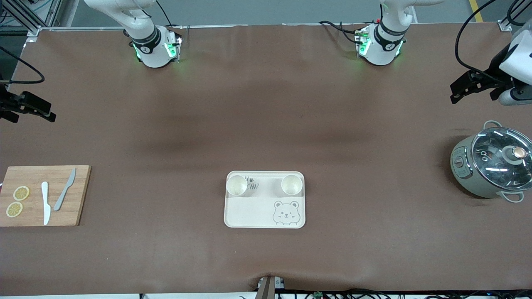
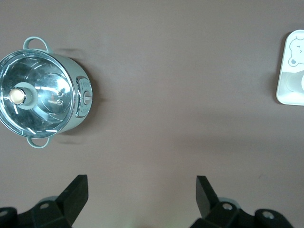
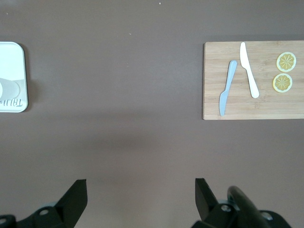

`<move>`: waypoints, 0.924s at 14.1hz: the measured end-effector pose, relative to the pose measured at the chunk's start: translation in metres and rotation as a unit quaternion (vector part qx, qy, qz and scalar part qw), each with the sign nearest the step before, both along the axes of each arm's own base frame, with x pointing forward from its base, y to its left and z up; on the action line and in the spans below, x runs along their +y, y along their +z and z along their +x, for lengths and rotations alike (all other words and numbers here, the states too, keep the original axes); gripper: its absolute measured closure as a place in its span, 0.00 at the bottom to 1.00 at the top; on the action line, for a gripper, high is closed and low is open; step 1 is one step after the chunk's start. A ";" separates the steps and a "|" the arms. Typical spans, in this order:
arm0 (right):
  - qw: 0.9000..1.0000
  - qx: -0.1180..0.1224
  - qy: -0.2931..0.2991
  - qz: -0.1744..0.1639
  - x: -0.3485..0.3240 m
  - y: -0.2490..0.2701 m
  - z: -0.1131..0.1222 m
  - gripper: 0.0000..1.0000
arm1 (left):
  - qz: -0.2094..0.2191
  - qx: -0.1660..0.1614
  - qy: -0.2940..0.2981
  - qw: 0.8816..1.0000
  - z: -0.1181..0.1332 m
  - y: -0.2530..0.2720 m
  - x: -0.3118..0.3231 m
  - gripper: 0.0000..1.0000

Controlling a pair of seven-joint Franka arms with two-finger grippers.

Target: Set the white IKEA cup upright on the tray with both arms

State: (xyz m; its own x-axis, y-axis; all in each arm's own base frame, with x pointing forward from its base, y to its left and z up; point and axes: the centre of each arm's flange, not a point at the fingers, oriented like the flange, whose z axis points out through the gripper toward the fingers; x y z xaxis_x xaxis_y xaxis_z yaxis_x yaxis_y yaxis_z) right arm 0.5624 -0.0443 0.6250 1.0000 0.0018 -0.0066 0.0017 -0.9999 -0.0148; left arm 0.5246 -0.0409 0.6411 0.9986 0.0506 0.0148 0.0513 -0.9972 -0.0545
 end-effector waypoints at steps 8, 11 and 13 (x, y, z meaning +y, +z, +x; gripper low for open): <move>1.000 0.005 0.000 0.000 0.000 -0.001 -0.001 0.00 | -0.005 -0.011 0.001 1.000 0.001 0.010 0.001 0.00; 1.000 0.007 -0.001 0.000 -0.001 -0.001 -0.001 0.00 | -0.005 -0.010 0.001 1.000 0.003 0.010 0.000 0.00; 1.000 0.009 -0.002 0.001 -0.002 -0.002 -0.002 0.00 | -0.005 -0.008 0.001 1.000 0.002 0.009 0.000 0.00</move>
State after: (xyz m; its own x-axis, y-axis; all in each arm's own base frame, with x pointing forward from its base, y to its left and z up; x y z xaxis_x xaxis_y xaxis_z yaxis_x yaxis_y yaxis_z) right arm 0.5602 -0.0461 0.6234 0.9997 -0.0015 -0.0248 -0.0019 -0.9999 -0.0160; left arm 0.5271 -0.0408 0.6503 0.9982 0.0522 0.0298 0.0535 -0.9976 -0.0442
